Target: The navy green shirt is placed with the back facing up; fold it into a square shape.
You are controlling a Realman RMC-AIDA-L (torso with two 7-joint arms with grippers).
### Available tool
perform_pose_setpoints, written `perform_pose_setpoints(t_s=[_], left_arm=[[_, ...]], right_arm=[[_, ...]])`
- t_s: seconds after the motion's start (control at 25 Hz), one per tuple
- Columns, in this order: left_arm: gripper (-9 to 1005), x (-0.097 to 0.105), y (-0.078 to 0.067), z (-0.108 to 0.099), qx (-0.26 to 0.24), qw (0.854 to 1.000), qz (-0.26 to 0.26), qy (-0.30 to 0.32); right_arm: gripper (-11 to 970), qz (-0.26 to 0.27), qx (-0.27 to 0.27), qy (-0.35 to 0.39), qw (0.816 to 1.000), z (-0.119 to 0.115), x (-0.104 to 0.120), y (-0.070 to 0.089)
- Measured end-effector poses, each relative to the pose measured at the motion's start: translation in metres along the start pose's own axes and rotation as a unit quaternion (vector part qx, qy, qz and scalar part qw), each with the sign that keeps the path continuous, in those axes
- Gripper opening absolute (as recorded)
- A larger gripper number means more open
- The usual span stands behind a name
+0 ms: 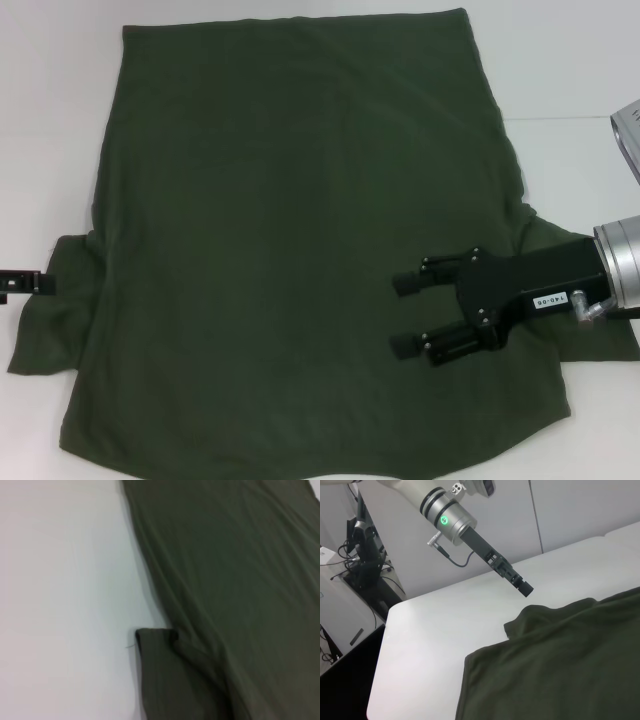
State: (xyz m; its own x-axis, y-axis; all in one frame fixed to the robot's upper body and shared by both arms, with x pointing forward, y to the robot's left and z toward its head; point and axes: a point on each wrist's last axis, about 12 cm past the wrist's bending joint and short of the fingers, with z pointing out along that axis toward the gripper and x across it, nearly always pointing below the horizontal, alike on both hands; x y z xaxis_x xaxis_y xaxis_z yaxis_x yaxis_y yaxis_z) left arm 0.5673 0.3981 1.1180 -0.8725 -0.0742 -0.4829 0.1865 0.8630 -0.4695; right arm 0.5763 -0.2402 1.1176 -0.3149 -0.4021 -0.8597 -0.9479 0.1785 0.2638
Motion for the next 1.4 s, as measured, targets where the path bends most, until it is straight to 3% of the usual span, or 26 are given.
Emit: perform_pose_setpoints(t_s=[0.48,1.04,1.4], left_arm=[[900,0.005,0.003,0.018,-0.017,1.000,-0.005,0.013],[897,0.008,-0.004,0.031,-0.008,0.999,0.004,0.034],[785,0.006,-0.004,0.033,-0.013,0.999,0.008,0.033]], right_arm=[[914,0.000,0.005,0.007,1.000,0.001,0.002,-0.001],[914,-0.001,0.011,0.013,1.000,0.001,0.002,-0.003],[914,-0.001,0.011,0.013,1.000,0.001,0.002,-0.003]])
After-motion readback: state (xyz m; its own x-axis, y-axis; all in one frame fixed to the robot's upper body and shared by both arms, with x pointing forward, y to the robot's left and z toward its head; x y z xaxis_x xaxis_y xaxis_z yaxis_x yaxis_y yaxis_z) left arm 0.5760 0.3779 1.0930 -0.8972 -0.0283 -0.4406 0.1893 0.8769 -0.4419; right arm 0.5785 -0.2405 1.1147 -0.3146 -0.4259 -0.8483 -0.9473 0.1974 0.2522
